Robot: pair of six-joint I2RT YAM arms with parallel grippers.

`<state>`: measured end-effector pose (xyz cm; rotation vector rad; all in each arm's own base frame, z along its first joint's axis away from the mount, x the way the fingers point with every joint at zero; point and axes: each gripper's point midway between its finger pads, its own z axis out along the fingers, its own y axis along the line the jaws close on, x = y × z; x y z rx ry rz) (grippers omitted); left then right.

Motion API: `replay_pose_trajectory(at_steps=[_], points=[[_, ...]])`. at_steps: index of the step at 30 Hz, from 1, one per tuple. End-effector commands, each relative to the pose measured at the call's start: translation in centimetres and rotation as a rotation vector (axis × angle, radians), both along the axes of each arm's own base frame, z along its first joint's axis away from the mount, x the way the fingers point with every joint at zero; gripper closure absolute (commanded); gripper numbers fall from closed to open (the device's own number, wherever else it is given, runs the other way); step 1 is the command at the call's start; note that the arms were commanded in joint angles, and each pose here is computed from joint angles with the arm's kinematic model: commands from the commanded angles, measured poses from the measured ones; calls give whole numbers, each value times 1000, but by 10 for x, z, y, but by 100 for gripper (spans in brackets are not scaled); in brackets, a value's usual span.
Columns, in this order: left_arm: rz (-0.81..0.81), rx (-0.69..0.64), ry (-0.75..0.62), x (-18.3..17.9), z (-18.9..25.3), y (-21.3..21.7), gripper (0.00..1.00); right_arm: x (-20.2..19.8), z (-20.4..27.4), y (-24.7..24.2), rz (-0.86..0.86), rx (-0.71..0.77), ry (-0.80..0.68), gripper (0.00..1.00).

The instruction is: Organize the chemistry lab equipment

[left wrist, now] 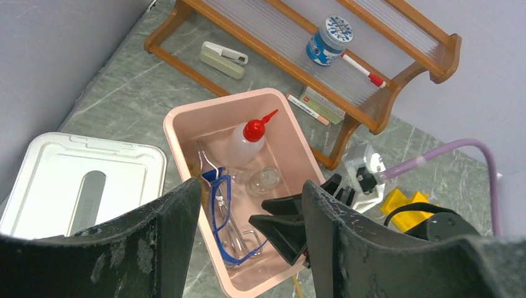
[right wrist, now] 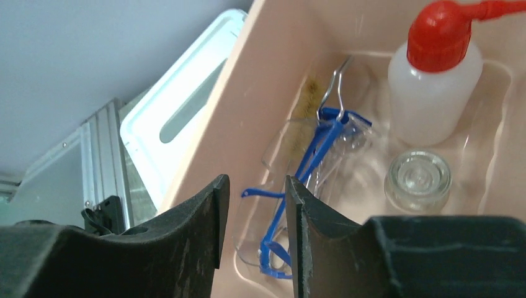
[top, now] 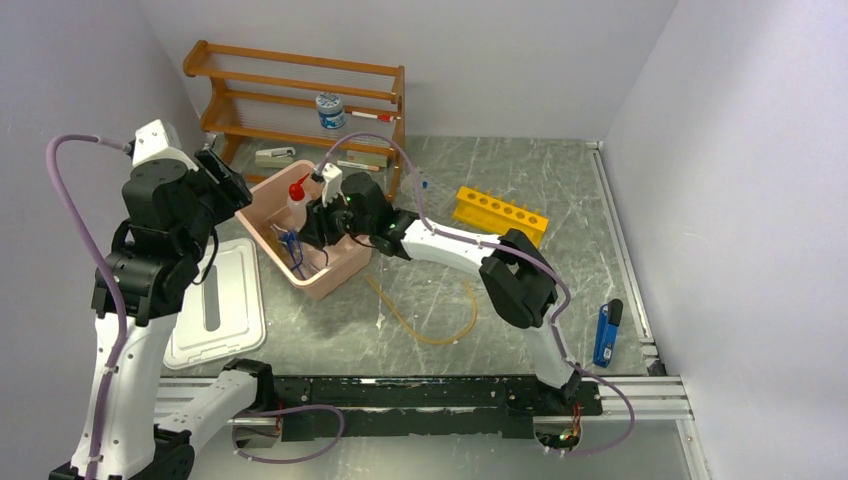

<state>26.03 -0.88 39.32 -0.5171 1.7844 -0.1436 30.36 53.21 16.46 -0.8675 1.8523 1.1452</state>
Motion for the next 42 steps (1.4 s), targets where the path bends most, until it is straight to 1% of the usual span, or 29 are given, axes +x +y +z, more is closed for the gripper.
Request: replay_pose_trajectory(at_steps=[1,5,8,11,15,18,21,24,26,30,33,35,38,42], points=[[-30,-10,-10,0,0,-6,35,3,4,5,-4,-5,11,58],[-39,-7,1,-1,-2,-7,35,1,9,11,14,1,32,58],[-62,-11,1,-1,-3,-11,35,5,20,10,-20,0,45,58],[-116,-15,-9,-1,-4,-20,34,9,42,4,-63,12,25,58],[-221,-34,-7,0,-12,-38,31,17,83,-16,-147,46,-1,55],[-290,-55,-1,1,-22,-52,23,19,107,-44,-201,96,-1,53],[-346,-71,0,2,-31,-63,16,26,127,-86,-274,137,2,52],[-379,-81,-27,2,-31,-69,9,41,132,-146,-423,95,-28,51],[-404,-82,-52,1,-28,-72,4,49,118,-188,-545,5,-14,51],[-522,-59,-107,2,-23,-90,3,45,81,-267,-782,-168,42,49],[-699,-21,-170,-1,-18,-115,8,25,42,-310,-909,-290,113,49],[-762,-14,-197,-2,-16,-124,10,8,9,-334,-990,-371,198,49],[-813,-1,-225,-1,-12,-131,11,-19,-37,-359,-1027,-497,291,51],[-802,3,-222,3,-12,-130,12,-57,-89,-369,-972,-616,435,60]])
